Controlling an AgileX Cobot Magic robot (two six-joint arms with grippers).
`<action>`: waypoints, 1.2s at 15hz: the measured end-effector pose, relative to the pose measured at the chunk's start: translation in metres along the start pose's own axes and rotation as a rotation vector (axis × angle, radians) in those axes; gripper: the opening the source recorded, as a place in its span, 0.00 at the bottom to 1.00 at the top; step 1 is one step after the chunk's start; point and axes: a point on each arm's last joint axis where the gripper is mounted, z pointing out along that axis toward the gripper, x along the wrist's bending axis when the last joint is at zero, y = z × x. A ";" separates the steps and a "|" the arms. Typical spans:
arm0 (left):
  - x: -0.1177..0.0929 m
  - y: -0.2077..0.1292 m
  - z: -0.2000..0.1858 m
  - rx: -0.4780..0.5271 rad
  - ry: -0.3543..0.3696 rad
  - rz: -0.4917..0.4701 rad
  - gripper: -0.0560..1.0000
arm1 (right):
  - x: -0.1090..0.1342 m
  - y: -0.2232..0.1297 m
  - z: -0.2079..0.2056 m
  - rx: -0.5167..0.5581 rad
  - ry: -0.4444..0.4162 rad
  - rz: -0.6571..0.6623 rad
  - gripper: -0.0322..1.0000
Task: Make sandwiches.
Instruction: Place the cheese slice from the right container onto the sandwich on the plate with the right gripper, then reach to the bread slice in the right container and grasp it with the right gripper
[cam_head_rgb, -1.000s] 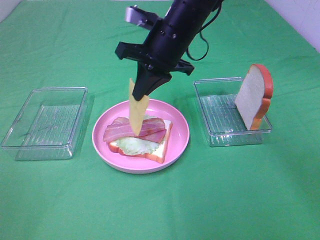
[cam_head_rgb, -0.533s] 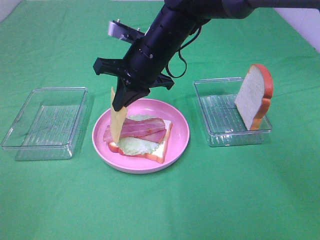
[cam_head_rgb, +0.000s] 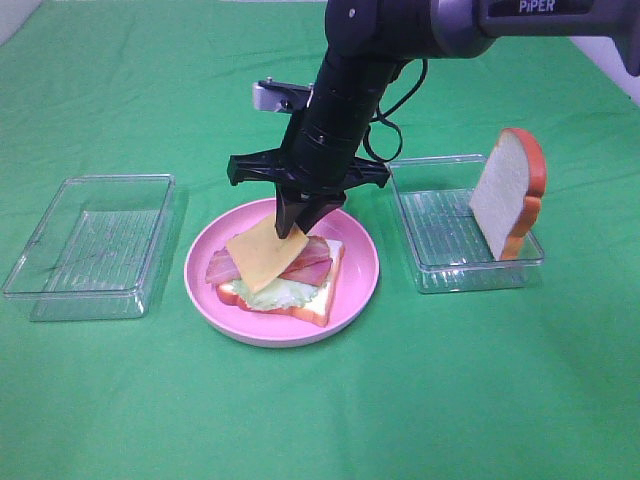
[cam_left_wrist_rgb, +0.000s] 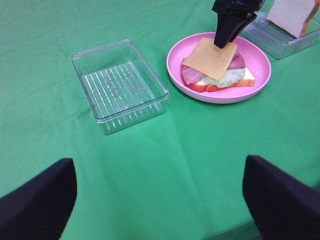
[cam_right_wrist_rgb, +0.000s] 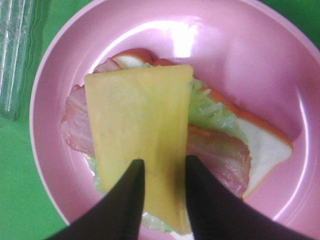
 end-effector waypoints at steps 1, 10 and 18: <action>0.000 0.000 0.000 0.000 0.000 0.000 0.86 | 0.000 0.000 0.000 0.000 0.000 0.001 0.42; 0.000 0.000 0.000 0.000 0.000 0.000 0.86 | -0.038 -0.002 -0.090 -0.121 -0.183 -0.001 0.73; 0.000 0.000 0.000 0.000 0.000 0.000 0.86 | -0.138 -0.022 -0.168 -0.122 -0.375 0.239 0.79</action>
